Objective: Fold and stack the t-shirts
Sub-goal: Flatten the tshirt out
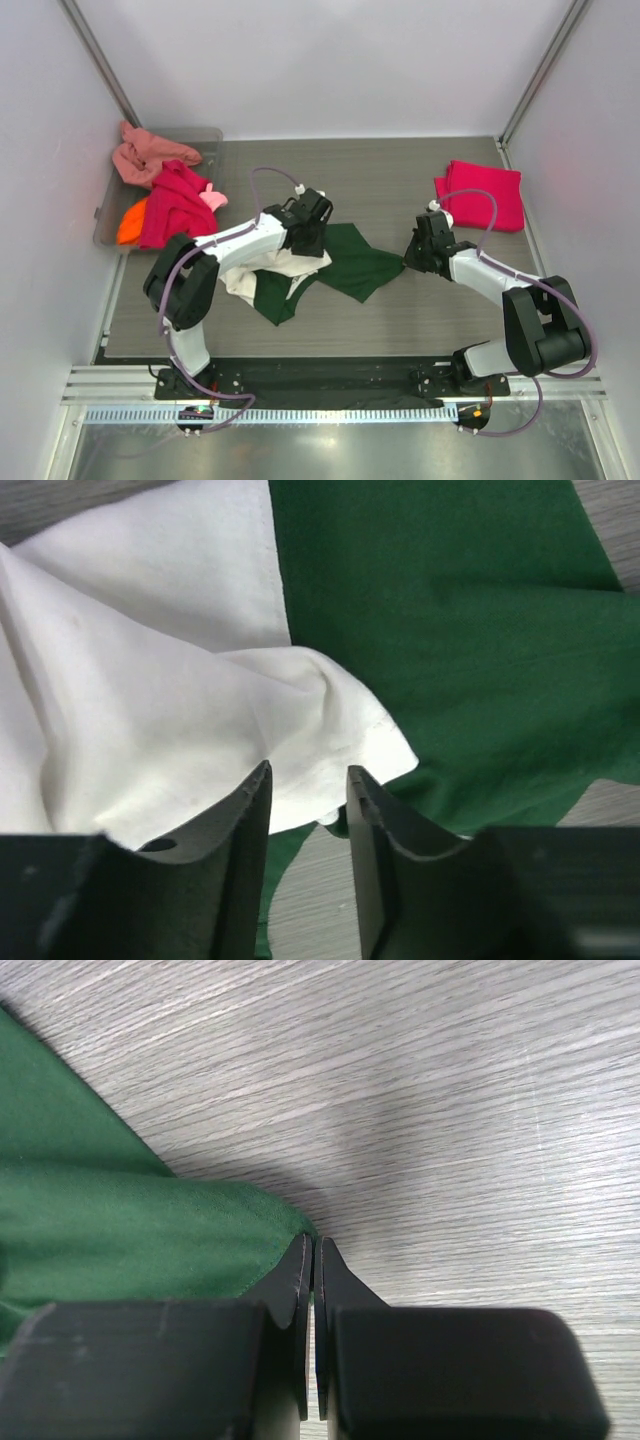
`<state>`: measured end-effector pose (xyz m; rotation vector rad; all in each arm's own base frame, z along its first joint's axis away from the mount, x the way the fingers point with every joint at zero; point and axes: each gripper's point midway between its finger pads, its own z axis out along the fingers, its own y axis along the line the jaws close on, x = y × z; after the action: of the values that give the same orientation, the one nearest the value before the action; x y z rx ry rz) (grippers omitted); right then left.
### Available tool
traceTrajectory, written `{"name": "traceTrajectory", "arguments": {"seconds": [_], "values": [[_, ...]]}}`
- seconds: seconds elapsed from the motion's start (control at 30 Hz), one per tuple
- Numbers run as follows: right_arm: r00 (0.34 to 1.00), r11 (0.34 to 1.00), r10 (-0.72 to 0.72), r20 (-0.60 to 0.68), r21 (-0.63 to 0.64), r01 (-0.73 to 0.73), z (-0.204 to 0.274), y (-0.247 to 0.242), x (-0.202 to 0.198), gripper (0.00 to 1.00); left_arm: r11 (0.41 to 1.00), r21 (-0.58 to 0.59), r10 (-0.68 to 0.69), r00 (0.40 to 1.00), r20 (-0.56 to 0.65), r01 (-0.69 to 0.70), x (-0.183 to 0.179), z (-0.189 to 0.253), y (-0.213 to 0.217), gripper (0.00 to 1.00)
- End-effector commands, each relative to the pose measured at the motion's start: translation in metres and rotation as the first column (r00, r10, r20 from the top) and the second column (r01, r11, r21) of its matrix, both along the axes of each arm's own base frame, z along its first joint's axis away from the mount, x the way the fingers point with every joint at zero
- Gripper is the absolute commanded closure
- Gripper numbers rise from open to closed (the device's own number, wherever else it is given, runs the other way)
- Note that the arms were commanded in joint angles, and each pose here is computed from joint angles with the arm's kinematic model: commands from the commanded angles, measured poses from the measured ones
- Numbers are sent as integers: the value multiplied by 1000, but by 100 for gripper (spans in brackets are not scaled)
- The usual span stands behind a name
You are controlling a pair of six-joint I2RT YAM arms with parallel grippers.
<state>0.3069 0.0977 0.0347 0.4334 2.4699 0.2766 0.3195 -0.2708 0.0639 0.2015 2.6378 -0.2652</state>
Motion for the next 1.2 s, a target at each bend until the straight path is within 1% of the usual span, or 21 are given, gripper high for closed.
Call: {"name": "traceTrajectory", "arguments": {"seconds": [0.0,0.03,0.13,0.17,0.23,0.27,0.33,0.4,0.5,0.67,0.77,0.8,0.87,0.9,0.93,0.97,1.03,1.1,1.13,1.17], "values": [[1000,1000,2,30,-14,-1,7,-4,2,99,998,-62,-29,999,25,31,3,8,-13,62],[999,1000,0,34,-15,0,8,-4,3,99,998,-42,-48,998,42,50,1,8,-14,55],[1000,1000,5,27,-13,-5,6,-3,3,99,997,25,-69,993,97,67,-6,13,-20,42],[1000,1000,1,26,-15,-1,6,-5,3,99,998,43,-59,991,122,54,-1,18,-21,42],[1000,1000,6,26,-13,-6,6,-4,2,99,993,105,-69,993,95,59,-6,9,-19,42],[1000,1000,5,25,-12,-5,6,-4,3,99,991,126,-62,991,116,47,-1,12,-21,43],[1000,1000,7,27,-12,-7,7,-3,2,99,985,166,-74,992,103,56,-2,4,-23,47],[1000,1000,7,27,-12,-7,6,-3,2,99,980,192,-75,990,120,50,1,8,-25,49],[1000,1000,6,25,-12,-6,6,-4,2,99,966,254,-85,989,123,52,3,3,-26,50],[1000,1000,10,21,-13,-9,5,-4,1,99,944,326,-78,992,97,42,5,-8,-18,52],[1000,1000,11,23,-11,-10,5,-3,2,99,939,342,-67,992,104,28,6,-9,-15,63],[1000,1000,9,22,-13,-9,5,-4,2,99,941,337,-68,992,103,30,6,-10,-16,73],[1000,1000,10,24,-9,-10,5,-3,3,99,946,321,-70,992,101,34,5,-8,-17,84],[1000,1000,12,27,-8,-12,7,-3,4,99,954,299,-67,992,109,31,5,-2,-19,92],[999,1000,13,29,-4,-13,8,-2,5,99,961,273,-71,993,93,43,2,-1,-20,96],[1000,1000,12,28,-4,-12,8,-2,5,99,969,243,-69,992,102,42,4,4,-23,98],[999,1000,20,29,3,-21,9,0,6,99,983,176,-63,991,114,42,5,19,-24,98],[999,1000,21,32,5,-22,11,1,7,99,993,108,-66,993,96,55,4,22,-26,100],[999,1000,21,30,5,-22,10,1,6,99,996,72,-62,993,101,54,5,31,-25,100],[999,1000,19,29,5,-19,10,0,6,99,997,21,-73,995,69,72,0,27,-29,100]]}}
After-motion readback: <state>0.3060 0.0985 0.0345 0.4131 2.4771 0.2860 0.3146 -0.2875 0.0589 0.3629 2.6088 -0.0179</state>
